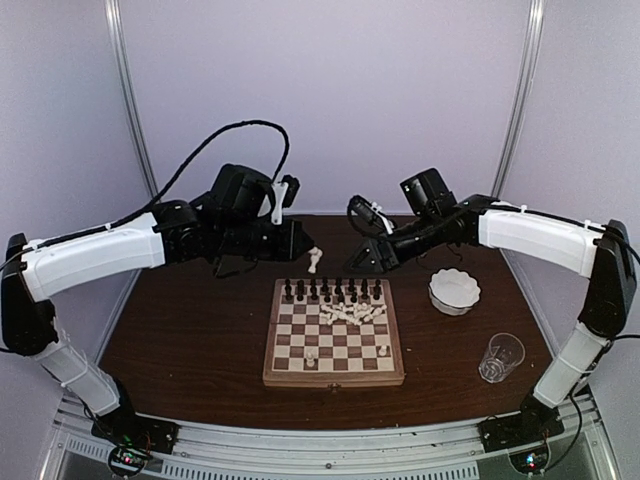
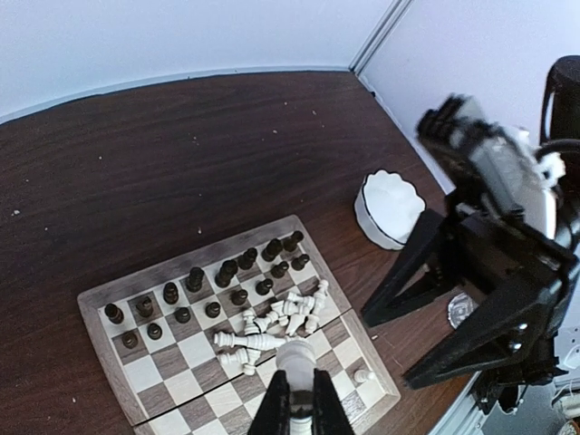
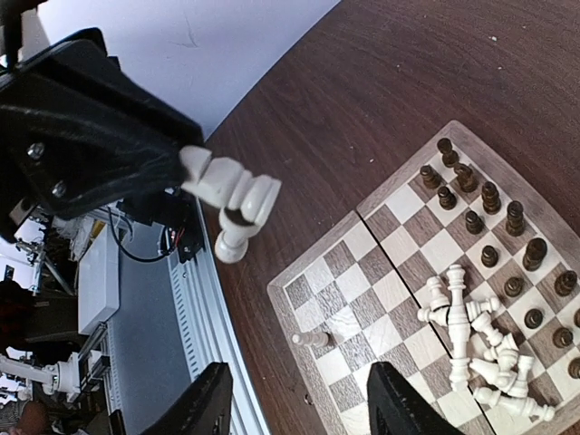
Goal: Set up the chess pieces on the board
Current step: Pass from the left arm to the right
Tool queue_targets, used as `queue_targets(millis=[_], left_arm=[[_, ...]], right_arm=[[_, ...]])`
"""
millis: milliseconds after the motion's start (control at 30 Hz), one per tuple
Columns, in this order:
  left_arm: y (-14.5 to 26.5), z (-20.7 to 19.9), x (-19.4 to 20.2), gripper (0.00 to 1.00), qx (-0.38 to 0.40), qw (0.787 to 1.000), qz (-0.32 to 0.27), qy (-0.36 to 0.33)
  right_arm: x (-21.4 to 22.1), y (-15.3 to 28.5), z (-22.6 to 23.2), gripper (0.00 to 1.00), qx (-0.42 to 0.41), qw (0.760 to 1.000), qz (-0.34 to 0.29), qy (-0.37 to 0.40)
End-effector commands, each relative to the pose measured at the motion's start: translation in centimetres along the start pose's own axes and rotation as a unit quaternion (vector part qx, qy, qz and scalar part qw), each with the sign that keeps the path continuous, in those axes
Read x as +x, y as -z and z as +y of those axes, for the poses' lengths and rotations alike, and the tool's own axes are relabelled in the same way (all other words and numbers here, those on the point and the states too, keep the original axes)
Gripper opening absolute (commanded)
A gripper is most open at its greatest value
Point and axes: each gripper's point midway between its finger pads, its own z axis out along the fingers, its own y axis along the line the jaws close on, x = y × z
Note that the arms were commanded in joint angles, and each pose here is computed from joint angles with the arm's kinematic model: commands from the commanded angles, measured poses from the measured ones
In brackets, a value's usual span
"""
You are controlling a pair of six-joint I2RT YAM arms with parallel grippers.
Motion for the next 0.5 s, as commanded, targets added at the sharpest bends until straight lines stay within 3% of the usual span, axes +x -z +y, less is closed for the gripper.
queue_targets(millis=[0,467], left_arm=[[1.9,-1.6,-3.3,0.0,0.023,0.996,-0.085,0.031],[1.8,-1.8,-2.8,0.0,0.045,0.992,-0.099,0.067]], right_arm=[[-3.0,-1.5,2.2,0.55,-0.057,0.998,-0.027,-0.03],[-4.3,-3.5,4.4,0.54,-0.129,0.99,-0.034,-0.037]])
